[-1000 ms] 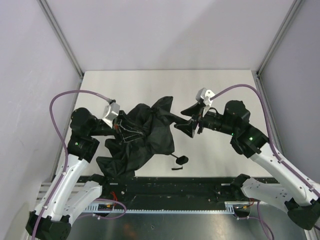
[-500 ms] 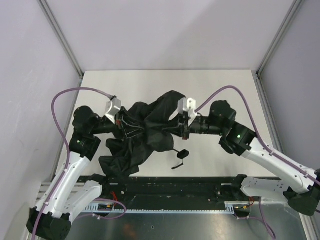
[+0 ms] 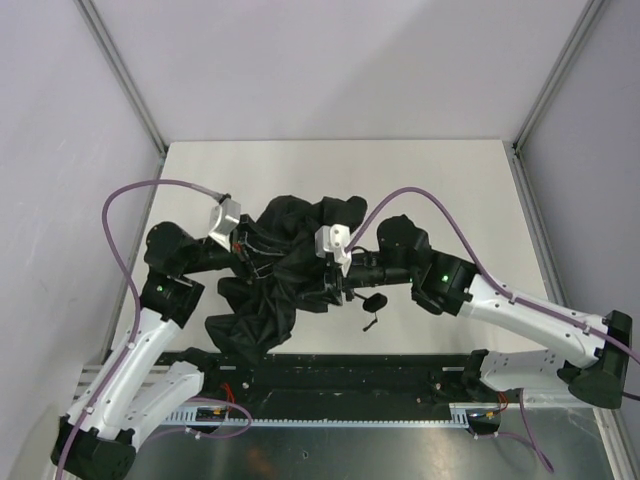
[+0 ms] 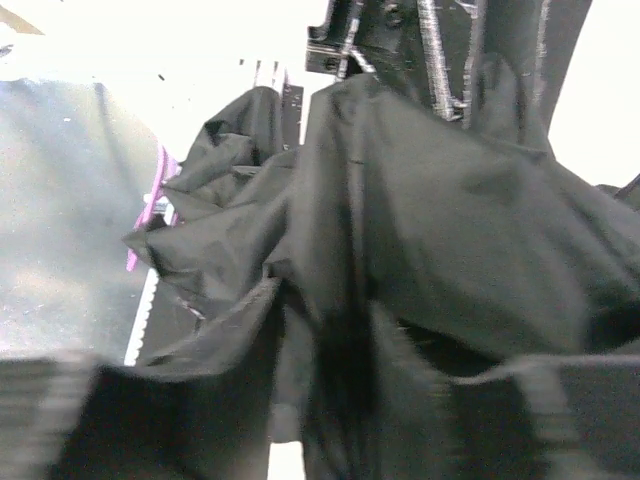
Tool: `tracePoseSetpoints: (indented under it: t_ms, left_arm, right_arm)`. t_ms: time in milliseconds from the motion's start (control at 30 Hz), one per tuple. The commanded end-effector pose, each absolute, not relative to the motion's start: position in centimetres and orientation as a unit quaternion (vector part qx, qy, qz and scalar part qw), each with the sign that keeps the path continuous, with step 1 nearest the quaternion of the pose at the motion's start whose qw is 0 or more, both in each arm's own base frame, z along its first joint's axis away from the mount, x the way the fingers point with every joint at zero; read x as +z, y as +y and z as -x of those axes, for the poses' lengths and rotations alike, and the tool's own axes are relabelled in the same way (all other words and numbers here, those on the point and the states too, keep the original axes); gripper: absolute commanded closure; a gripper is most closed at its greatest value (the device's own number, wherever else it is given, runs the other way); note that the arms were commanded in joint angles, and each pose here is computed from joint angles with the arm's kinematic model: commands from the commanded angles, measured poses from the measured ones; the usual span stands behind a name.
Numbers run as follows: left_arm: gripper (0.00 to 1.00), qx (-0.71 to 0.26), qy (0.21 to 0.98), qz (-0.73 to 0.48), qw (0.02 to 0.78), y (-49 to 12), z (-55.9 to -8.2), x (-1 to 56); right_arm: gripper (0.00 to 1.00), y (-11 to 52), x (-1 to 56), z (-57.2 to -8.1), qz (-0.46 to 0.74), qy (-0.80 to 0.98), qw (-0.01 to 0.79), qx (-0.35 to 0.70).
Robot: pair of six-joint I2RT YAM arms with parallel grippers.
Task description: Put away the umbrella
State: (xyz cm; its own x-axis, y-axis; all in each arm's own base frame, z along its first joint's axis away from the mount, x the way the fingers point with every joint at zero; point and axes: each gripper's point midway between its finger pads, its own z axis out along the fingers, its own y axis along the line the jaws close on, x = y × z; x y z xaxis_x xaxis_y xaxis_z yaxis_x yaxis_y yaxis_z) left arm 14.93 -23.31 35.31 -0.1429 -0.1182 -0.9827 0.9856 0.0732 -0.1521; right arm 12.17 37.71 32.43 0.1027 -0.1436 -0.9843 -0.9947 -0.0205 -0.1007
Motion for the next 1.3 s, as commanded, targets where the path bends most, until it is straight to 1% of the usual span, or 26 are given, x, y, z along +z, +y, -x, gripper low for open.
tracePoseSetpoints:
  t_ms: [0,33,67,133,200,367,500,567,633,667,733,800,867,1133,1267]
  left_arm:
    - [1.0,-0.55,0.471,-0.443,0.529,-23.3,-12.2,37.8]
    - [1.0,-0.549,0.474,-0.439,0.531,-23.3,-12.5,37.7]
    - [1.0,-0.547,0.477,-0.435,0.533,-23.4,-12.8,37.6]
    - [1.0,-0.543,0.481,-0.432,0.536,-23.5,-13.3,37.5]
    - [1.0,-0.542,0.482,-0.433,0.536,-23.6,-13.6,37.4]
    - [1.0,-0.545,0.475,-0.447,0.526,-23.7,-13.3,37.4]
    - [1.0,-0.548,0.47,-0.456,0.521,-23.6,-12.7,37.3]
    - [1.0,-0.55,0.47,-0.457,0.517,-23.6,-12.6,37.3]
    - [1.0,-0.551,0.47,-0.457,0.516,-23.6,-12.5,37.4]
    - [1.0,-0.551,0.47,-0.457,0.517,-23.6,-12.5,37.4]
    - [1.0,-0.553,0.47,-0.458,0.514,-23.6,-12.5,37.4]
    - [1.0,-0.555,0.47,-0.459,0.51,-23.6,-12.5,37.4]
    - [1.0,-0.556,0.47,-0.46,0.508,-23.6,-12.4,37.4]
    - [1.0,-0.563,0.462,-0.474,0.494,-23.7,-11.7,37.2]
    - [1.0,-0.567,0.452,-0.489,0.484,-23.6,-10.9,37.3]
  right_arm:
    - [0.44,36.1,35.1,-12.0,0.538,0.514,0.503,0.44]
    - [0.34,35.4,35.7,-11.2,0.535,0.51,0.499,0.451]
    - [0.27,34.8,36.3,-10.5,0.532,0.509,0.494,0.462]
    - [0.18,33.4,37.2,-9.3,0.524,0.51,0.486,0.479]
    - [0.14,31.9,38.0,-8.6,0.511,0.516,0.484,0.488]
    - [0.12,28.2,40.2,-9.0,0.46,0.535,0.503,0.5]
    - [0.14,25.7,42.5,-12.9,0.379,0.561,0.547,0.492]
    - [0.2,24.8,42.9,-15.0,0.347,0.576,0.557,0.488]
    - [0.33,24.7,42.7,-16.2,0.345,0.579,0.554,0.488]
    - [0.38,24.8,42.5,-16.4,0.352,0.577,0.551,0.49]
    - [0.42,25.5,42.0,-16.7,0.369,0.572,0.543,0.491]
    - [0.42,26.5,41.5,-16.5,0.384,0.567,0.532,0.497]
    - [0.39,27.6,41.3,-16.0,0.4,0.556,0.52,0.51]
    - [0.13,31.5,39.6,-14.3,0.451,0.54,0.468,0.535]
    - [0.04,32.8,38.5,-13.5,0.471,0.536,0.437,0.547]
